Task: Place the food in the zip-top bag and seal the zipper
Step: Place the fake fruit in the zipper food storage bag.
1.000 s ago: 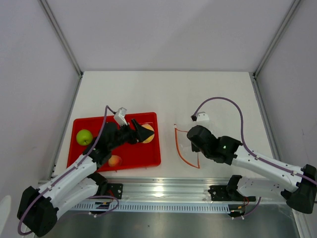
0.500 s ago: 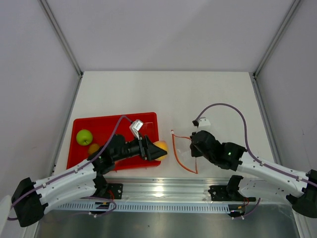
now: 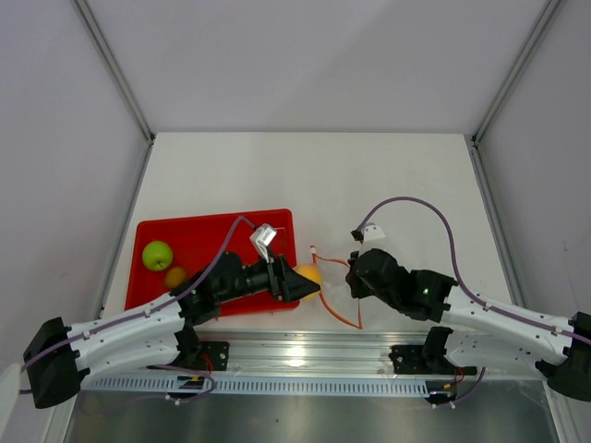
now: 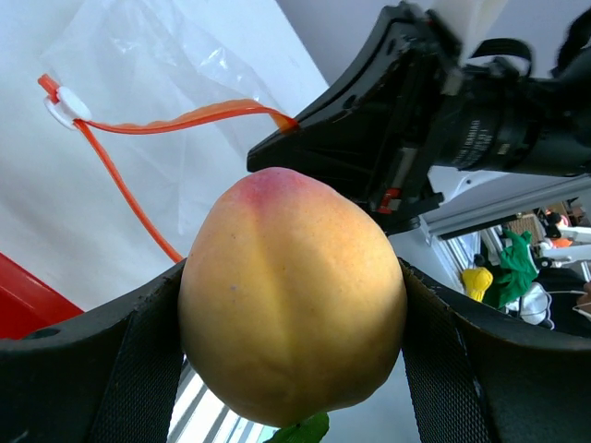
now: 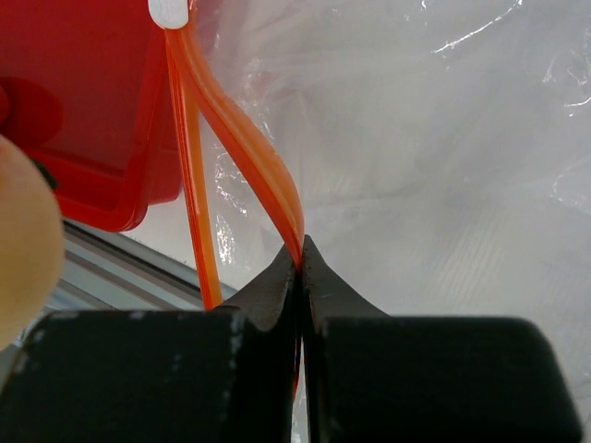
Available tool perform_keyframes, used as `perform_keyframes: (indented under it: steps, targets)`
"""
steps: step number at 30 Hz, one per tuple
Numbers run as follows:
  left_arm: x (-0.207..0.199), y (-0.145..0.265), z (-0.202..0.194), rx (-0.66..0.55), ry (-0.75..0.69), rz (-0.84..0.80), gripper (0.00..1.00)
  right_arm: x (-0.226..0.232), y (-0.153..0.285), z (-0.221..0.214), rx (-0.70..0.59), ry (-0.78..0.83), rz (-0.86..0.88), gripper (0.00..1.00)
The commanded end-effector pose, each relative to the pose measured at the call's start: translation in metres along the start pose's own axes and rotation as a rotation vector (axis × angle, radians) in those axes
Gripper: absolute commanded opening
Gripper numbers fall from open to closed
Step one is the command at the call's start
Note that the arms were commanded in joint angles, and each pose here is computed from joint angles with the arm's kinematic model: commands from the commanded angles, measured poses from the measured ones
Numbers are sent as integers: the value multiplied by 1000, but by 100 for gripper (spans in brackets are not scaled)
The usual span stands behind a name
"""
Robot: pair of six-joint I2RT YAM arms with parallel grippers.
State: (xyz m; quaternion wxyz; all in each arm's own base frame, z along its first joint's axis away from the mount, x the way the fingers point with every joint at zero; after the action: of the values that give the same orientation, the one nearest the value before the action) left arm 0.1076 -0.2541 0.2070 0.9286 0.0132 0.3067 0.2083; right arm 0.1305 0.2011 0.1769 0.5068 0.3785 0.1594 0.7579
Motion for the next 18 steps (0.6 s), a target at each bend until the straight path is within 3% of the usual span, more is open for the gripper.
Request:
perform_keyframes:
  steps: [1,10,12,15,16,18]
  targets:
    - [-18,-12,19,-59,-36,-65,1,16,10,13,-38,-54,50,0]
    - [-26,-44,8,-2,-38,-82,1,37,35,18,-39,-159,182,0]
    - [-23,-49,2,22,-32,-65,8,38,42,19,-40,-177,207,0]
    - [-19,-51,-4,32,-15,-46,44,37,49,20,-41,-205,229,0]
    - [-20,-50,-5,33,-17,-48,63,37,50,20,-40,-218,227,0]
    - [-19,-49,-9,43,-25,-29,77,32,52,19,-44,-226,224,0]
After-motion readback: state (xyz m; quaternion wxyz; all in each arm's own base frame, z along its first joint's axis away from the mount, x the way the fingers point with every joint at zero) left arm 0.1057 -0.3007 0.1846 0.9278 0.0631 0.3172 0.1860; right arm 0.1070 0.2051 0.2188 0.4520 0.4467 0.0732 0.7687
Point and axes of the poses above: each gripper's point midway between its finger pads, its own y axis back along the fingers, its own x axis along the line the jaws close on, z = x × y, the point moved 5 cm from there along y, back along the fingers, and after that the axes turned 14 degrees about -y, right-handed, at the moved point
